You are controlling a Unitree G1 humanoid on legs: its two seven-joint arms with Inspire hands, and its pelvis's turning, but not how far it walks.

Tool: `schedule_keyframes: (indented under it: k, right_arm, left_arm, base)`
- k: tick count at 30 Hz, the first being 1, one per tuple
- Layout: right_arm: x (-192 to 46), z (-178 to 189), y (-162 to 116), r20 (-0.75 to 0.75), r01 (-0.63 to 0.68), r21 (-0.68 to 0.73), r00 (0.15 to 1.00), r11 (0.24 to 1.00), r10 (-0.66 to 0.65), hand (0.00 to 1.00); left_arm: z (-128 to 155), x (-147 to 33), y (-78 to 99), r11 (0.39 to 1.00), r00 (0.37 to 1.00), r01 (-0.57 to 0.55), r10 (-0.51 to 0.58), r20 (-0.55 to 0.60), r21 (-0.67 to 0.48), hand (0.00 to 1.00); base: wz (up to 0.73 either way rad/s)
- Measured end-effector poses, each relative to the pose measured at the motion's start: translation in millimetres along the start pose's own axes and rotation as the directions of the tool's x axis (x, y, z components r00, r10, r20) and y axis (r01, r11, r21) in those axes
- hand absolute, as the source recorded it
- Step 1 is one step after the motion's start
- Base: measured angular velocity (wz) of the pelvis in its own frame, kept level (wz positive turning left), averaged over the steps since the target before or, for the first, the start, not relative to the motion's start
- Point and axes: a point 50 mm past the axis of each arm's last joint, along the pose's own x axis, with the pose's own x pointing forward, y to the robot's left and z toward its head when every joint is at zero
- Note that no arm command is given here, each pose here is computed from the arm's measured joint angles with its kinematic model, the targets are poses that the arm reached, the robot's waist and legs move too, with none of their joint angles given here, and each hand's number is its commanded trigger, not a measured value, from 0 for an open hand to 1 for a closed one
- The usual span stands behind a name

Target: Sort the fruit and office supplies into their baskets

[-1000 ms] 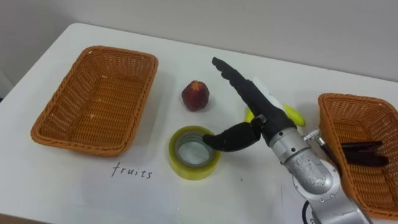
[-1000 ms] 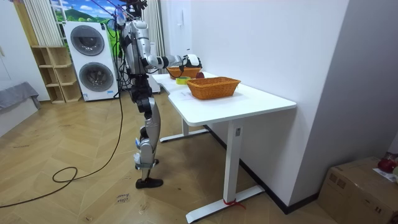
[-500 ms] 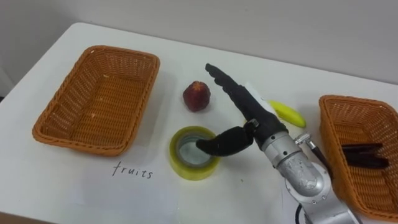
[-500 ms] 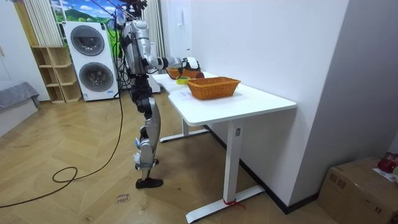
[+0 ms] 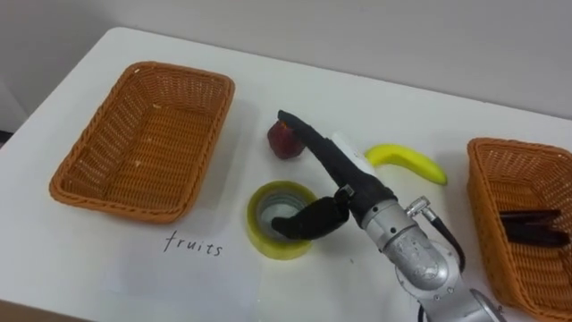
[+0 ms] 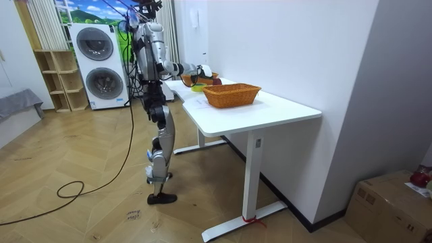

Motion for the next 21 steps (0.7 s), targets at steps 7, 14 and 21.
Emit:
schedule_keyframes:
  k: [7, 14, 21]
  right_arm:
    - [-0.6, -5.9, 5.5, -0.033, -0.033, -0.016, 0.999, 0.999, 0.032, 0.0]
    - [-0.8, -7.2, 7.0, -0.048, -0.072, -0.049, 0.996, 0.996, 0.07, 0.0]
    - [-0.7, -7.3, 8.1, -0.053, -0.1, -0.069, 0.994, 0.993, 0.097, 0.0]
  left_arm:
    - [2.6, 0.7, 0.6, 1.0, 1.0, -0.002, 0.002, -0.007, 0.002, 0.0]
    - [2.2, 0.7, 0.7, 1.0, 1.0, -0.004, 0.004, -0.015, 0.004, 0.0]
    - [1.8, 0.7, 0.7, 1.0, 1.0, -0.004, 0.004, -0.018, 0.005, 0.0]
  base:
    - [0.0]
    - [0.0]
    - [0.0]
